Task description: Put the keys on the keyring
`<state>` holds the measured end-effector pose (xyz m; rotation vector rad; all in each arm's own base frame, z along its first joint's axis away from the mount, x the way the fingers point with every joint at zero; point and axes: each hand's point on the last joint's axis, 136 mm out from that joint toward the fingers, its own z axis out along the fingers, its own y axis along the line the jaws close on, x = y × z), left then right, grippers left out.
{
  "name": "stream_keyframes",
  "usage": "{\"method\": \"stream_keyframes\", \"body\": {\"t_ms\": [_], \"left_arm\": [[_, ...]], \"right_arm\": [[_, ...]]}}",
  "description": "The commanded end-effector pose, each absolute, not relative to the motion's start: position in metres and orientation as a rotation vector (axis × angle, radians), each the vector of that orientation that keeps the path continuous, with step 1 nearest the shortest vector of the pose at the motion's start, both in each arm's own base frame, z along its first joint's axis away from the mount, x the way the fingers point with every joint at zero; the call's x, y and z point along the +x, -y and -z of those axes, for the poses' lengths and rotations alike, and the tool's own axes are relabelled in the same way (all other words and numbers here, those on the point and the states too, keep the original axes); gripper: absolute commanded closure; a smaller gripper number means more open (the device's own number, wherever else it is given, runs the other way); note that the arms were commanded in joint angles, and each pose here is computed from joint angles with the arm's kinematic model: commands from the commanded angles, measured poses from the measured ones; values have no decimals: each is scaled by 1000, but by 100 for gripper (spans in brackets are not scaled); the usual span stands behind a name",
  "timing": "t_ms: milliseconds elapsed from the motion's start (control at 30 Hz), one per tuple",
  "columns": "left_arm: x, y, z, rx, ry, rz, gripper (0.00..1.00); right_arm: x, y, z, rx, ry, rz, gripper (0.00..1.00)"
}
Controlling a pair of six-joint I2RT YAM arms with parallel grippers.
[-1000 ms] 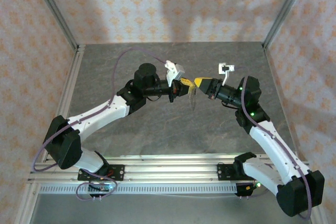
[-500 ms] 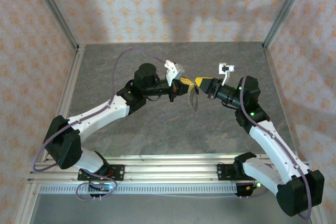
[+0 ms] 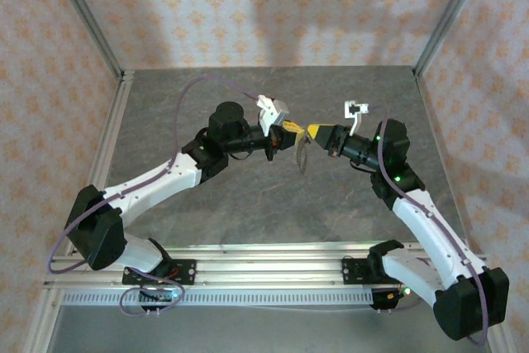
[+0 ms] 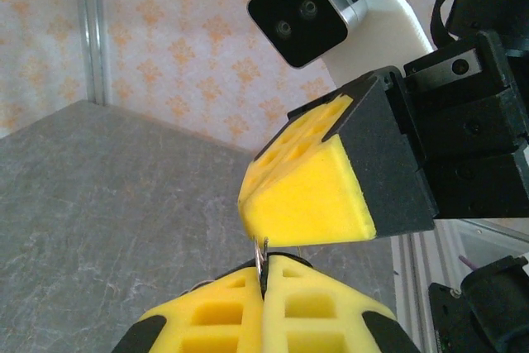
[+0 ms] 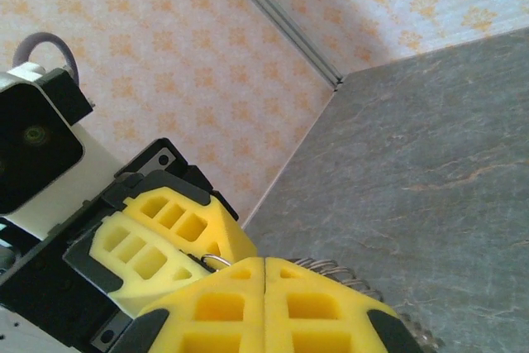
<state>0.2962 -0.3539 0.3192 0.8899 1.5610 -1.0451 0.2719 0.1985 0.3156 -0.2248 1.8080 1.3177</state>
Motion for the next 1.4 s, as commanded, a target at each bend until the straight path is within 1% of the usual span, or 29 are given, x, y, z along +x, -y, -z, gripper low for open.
{"method": "stream_keyframes", "body": {"t_ms": [0,300,400,500,533,567,633,700,767,900,1000,1133,1367], "left_arm": [[290,345,-374,844,-1366,1017,100],[308,342,-379,711,-1366,999,100],[315,341,-378,663,-1364,997,100],[322,338,-380,607,-1360,990,100],[324,335,-381,588,-1356,984,100],[325,334,-382,572,-1353,983,100],[327,332,-383,548,-1345,982,100],[328,330,-387,530,-1336,988,100],[328,327,-390,517,-1328,995,100],[331,319,-399,474,-1308,1035,100],[336,313,-403,430,-1301,1113,100],[344,309,-403,386,-1313,1227,100],[353,313,-401,395,-1337,1388,100]], "right_arm": [[272,-201,-311,-214,-1806,-1393,100],[272,-211,-316,-151,-1754,-1526,100],[270,-216,-314,-155,-1766,-1538,100],[272,-213,-306,-132,-1808,-1488,99],[272,-211,-303,-124,-1817,-1471,97],[271,-210,-304,-121,-1818,-1465,92],[270,-206,-304,-110,-1822,-1453,74],[270,-200,-305,-92,-1820,-1431,63],[271,-189,-310,-63,-1803,-1402,61],[273,-171,-334,-10,-1731,-1356,60],[279,-166,-355,16,-1677,-1345,58],[294,-163,-375,64,-1620,-1350,56],[329,-165,-392,109,-1577,-1357,54]]}}
